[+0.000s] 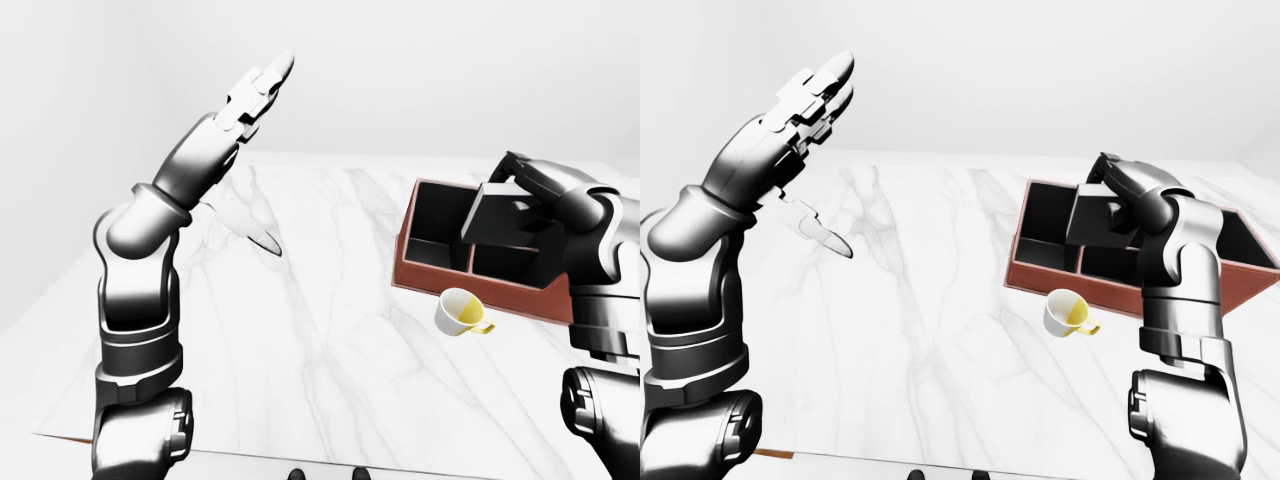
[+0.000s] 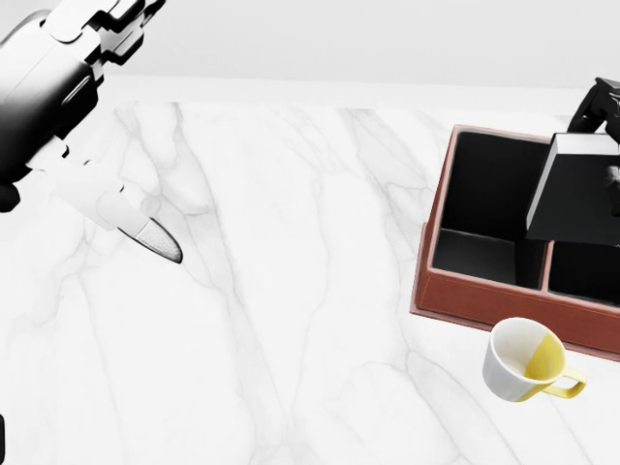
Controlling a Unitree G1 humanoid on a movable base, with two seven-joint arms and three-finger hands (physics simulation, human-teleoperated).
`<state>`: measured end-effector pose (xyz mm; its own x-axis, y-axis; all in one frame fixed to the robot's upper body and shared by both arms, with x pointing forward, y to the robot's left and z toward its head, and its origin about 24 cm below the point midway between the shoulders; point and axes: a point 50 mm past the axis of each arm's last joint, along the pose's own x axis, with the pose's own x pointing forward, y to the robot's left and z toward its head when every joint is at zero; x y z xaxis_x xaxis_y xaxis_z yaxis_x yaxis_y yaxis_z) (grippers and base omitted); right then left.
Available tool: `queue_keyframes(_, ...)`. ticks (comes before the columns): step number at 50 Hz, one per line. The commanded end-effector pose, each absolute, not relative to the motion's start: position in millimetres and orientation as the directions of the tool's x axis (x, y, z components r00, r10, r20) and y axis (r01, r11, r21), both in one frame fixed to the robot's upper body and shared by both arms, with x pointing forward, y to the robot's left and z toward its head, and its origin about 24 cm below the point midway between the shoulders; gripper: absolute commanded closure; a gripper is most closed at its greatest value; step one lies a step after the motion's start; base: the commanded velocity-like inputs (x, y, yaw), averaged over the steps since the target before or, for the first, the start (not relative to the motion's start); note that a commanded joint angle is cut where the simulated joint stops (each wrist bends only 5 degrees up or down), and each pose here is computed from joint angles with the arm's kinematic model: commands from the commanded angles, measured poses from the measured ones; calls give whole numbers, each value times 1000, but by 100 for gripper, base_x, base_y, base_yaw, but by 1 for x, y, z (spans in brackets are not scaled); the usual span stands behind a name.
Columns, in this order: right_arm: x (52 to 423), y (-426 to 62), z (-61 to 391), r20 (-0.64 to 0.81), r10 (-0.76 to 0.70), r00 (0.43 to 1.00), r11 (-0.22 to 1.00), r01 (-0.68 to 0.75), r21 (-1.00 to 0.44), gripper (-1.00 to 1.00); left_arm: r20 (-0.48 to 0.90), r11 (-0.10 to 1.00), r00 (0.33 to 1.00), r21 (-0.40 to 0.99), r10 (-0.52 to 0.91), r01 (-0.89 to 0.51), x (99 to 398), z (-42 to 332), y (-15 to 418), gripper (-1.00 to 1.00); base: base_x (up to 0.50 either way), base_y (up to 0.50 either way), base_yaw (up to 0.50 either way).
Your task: Pick up the book and place it in the caddy.
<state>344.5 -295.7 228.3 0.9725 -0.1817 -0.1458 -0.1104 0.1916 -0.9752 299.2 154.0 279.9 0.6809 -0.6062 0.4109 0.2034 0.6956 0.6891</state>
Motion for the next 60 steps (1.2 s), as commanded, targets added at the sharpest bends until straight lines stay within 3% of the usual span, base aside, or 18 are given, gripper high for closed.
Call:
queue_keyframes(1, 342, -315, 230, -98, -250, 963, 192, -49, -980, 100, 408, 700, 685, 683, -603, 209, 300, 278, 154, -100, 0, 0, 0)
queue_keyframes(22, 345, -344, 210, -24, -379, 925, 159, 39, -986, 100, 396, 710, 702, 669, -592, 221, 305, 272, 155, -100, 0, 0, 0)
queue_keyframes(36, 349, -347, 200, -25, -344, 939, 93, 8, -996, 100, 386, 711, 710, 666, -588, 226, 307, 270, 155, -100, 0, 0, 0)
queue_keyframes(40, 352, -346, 196, 12, -312, 950, 19, 19, -1000, 100, 387, 709, 710, 669, -588, 223, 306, 270, 155, -100, 0, 0, 0)
queue_keyframes(60, 354, -359, 174, 12, -384, 923, -2, 12, -1000, 100, 386, 707, 713, 673, -586, 217, 305, 268, 155, -100, 0, 0, 0)
